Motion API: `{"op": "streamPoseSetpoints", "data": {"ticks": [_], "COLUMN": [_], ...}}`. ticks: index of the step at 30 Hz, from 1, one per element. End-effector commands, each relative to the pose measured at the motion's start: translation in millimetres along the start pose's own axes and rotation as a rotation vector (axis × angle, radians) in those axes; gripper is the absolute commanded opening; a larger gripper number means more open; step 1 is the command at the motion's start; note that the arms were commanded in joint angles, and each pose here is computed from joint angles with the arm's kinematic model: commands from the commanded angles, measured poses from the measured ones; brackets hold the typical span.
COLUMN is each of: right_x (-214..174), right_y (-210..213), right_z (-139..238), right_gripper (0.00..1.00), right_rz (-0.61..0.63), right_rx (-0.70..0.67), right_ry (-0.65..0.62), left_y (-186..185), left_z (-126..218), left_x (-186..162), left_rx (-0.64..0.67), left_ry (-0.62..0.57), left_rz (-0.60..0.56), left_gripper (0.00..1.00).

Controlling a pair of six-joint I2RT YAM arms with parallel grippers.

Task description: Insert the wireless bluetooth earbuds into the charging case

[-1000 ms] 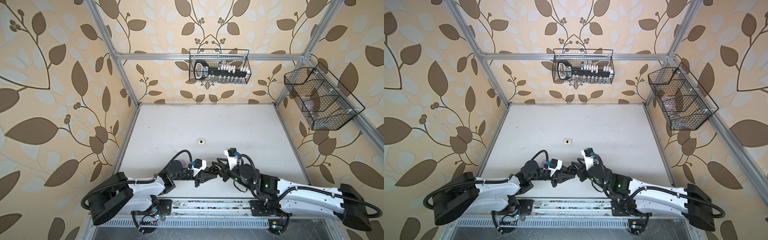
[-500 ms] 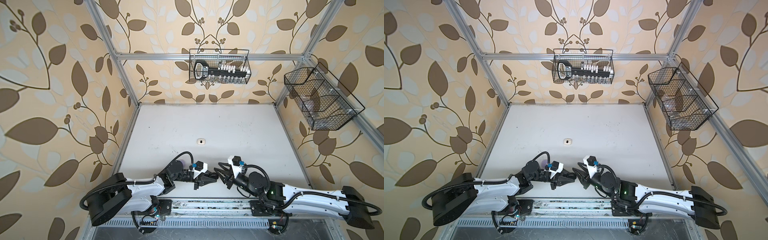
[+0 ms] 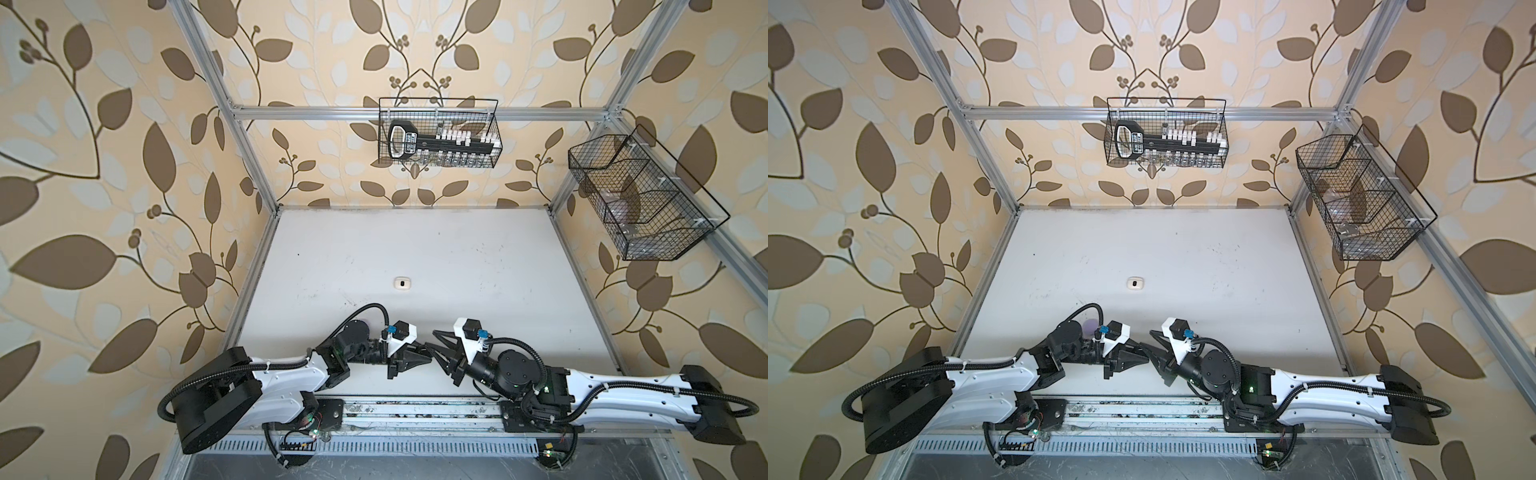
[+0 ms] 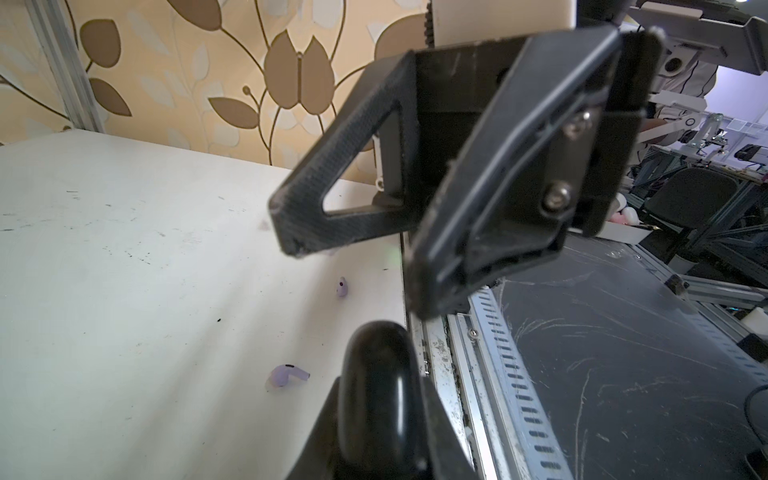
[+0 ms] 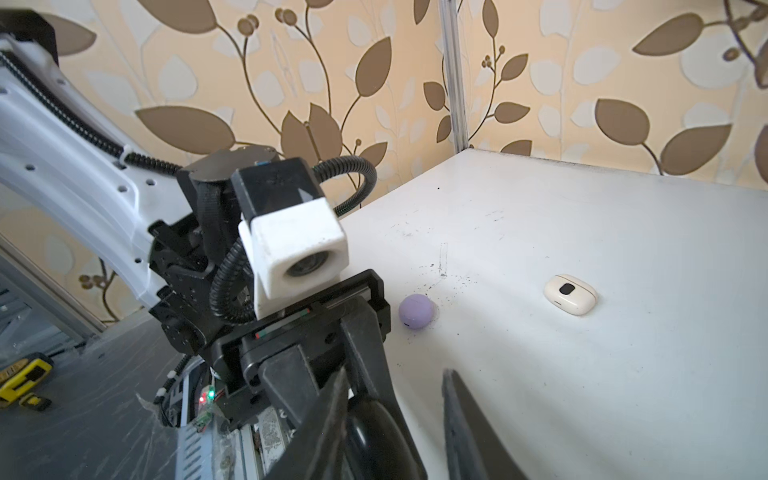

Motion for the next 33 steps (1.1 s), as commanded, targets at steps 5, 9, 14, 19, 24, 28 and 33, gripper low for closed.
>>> {"op": "streamPoseSetpoints", "data": {"ticks": [5, 9, 14, 19, 24, 28, 33], "right_x": [20, 19, 13, 5, 2, 0, -3], "right_y": [-18, -33, -43, -49, -49, -50, -54], "right_z": [15, 23, 25, 20, 16, 16, 16], "right_gripper": [0.39, 0.4, 0.41, 0.41, 0.41, 0.41, 0.41], "right_rz": [-0.155, -0.218, -0.26, -0.27, -0.267, -0.269, -0.273], "right_rx": [-0.138, -0.214, -0.268, -0.299, -0.311, -0.319, -0.337], "right_ry": [-0.017, -0.013, 0.024, 0.067, 0.1, 0.107, 0.119], "left_y": [17, 35, 42, 62, 70, 79, 96], "left_z": [11, 17, 21, 24, 19, 8, -10], "left_x": [16, 17, 13, -2, -8, -18, -38], "left_rx": [0.192, 0.341, 0.402, 0.555, 0.576, 0.614, 0.667], "left_ry": [-0.108, -0.128, -0.159, -0.163, -0.18, -0.119, -0.052], "left_rz": [0.008, 0.141, 0.324, 0.605, 0.745, 0.845, 0.945], "left_gripper": [0.0, 0.0, 0.0, 0.0, 0.0, 0.0, 0.0]}}
Point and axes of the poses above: each gripper's point midway between its finger pads, its own z axis back along the fingers, its own y axis along the line the jaws close on, x = y × z, the point moved 5 cm from there along z, back along the fingers, and after that the axes turned 4 degrees about z, right-handed, at the moved point
